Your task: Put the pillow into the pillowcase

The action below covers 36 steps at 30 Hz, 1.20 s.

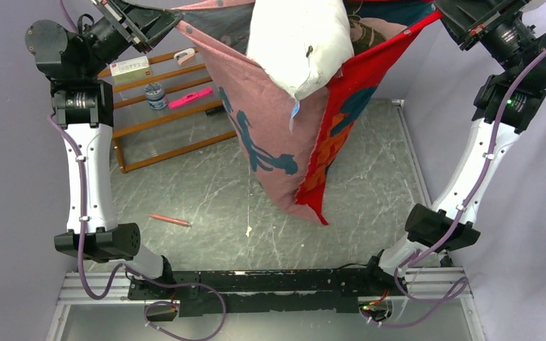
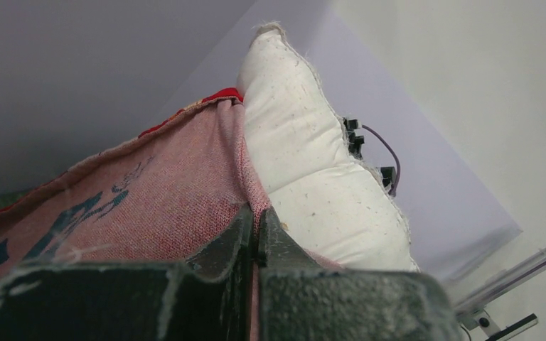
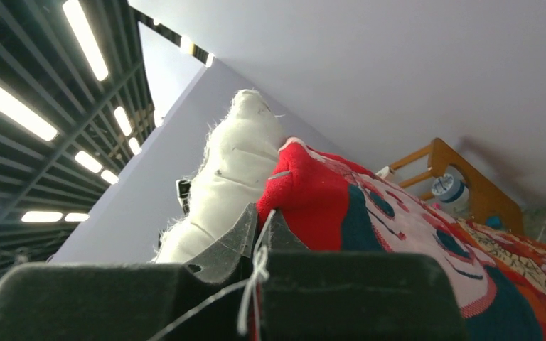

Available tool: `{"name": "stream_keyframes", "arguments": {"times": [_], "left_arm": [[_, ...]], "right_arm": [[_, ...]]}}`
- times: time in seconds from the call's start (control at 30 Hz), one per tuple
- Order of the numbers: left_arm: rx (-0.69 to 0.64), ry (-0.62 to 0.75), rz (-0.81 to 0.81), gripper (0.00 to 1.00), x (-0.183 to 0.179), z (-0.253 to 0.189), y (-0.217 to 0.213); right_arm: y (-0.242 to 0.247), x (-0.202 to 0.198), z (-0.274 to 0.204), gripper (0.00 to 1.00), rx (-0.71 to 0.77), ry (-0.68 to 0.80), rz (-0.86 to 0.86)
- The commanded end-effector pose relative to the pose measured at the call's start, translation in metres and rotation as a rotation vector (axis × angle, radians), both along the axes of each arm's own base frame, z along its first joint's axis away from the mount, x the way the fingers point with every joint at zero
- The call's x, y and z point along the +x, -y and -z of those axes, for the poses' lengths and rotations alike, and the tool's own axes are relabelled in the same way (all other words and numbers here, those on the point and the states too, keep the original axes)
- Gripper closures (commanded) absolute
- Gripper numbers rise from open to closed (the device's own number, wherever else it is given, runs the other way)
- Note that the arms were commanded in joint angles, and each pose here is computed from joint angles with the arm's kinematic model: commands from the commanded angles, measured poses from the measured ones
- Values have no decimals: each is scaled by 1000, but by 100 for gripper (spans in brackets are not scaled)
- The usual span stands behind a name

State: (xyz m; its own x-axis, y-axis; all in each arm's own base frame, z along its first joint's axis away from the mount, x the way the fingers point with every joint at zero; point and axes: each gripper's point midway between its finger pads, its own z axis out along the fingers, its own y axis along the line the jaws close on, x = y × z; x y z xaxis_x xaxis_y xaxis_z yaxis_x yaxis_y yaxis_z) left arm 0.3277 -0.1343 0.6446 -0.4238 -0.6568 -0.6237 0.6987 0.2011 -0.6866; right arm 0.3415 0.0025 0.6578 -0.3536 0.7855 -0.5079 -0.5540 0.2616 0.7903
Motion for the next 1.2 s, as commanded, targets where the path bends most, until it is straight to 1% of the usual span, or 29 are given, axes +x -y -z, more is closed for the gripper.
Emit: {"name": "stream_keyframes", "arguments": {"times": [0.0, 0.13, 0.23, 0.33, 0.4, 0.47, 0.5, 0.53, 0.57, 0.67, 0.77, 0.8, 0.83, 0.9, 0.93, 0.97, 1.0, 1.03, 1.07, 1.13, 1.17], "left_arm": [[-32, 187, -283, 95, -10, -35, -53], [-20, 231, -250, 95, -36, -36, -39], [-20, 253, -241, 95, -52, -41, -28], [13, 212, -268, 95, -36, -31, -23], [6, 186, -218, 95, -23, -19, -11], [16, 150, -155, 95, -10, -6, 14], [40, 143, -115, 95, -8, 1, 37], [52, 122, -89, 95, -3, 8, 51], [65, 115, -46, 95, -6, 15, 70], [84, 103, 57, 95, -33, 34, 115], [79, 98, 176, 95, -86, 50, 147], [54, 119, 216, 95, -105, 47, 153], [36, 111, 254, 95, -117, 52, 160], [-51, 172, 347, 95, -142, 37, 163], [-86, 200, 389, 95, -149, 28, 163], [-103, 233, 389, 95, -147, 14, 161], [-96, 279, 354, 95, -140, -3, 159], [-72, 308, 293, 95, -126, -21, 158], [-44, 306, 219, 95, -93, -29, 162], [-90, 378, 110, 95, -68, -74, 138], [-142, 392, 84, 95, -58, -90, 120]], "right_arm": [[61, 45, 11, 100, 55, -22, 358], [-17, 37, 21, 100, -68, 28, 199], [-51, 17, 5, 100, -95, 113, 146], [-56, 1, -26, 100, -59, 209, 158], [-48, 7, -35, 100, -1, 218, 193], [-39, 18, -38, 100, 58, 207, 221], [-37, 24, -39, 100, 80, 206, 217], [-36, 29, -39, 100, 82, 203, 212], [-36, 37, -38, 100, 71, 200, 210], [-35, 64, -10, 100, 24, 107, 211], [-28, 83, 2, 100, 27, 90, 232], [-25, 90, 2, 100, 34, 82, 239], [-23, 98, 3, 100, 42, 75, 234], [-25, 108, 6, 100, 53, 58, 198], [-27, 109, 9, 100, 48, 50, 181], [-32, 105, 11, 100, 34, 47, 172], [-35, 106, 17, 100, 20, 37, 172], [-40, 97, 16, 100, 8, 50, 171], [-46, 78, 5, 100, 1, 90, 164], [-49, 53, -20, 100, 7, 174, 167], [-49, 41, -38, 100, 18, 227, 181]]}}
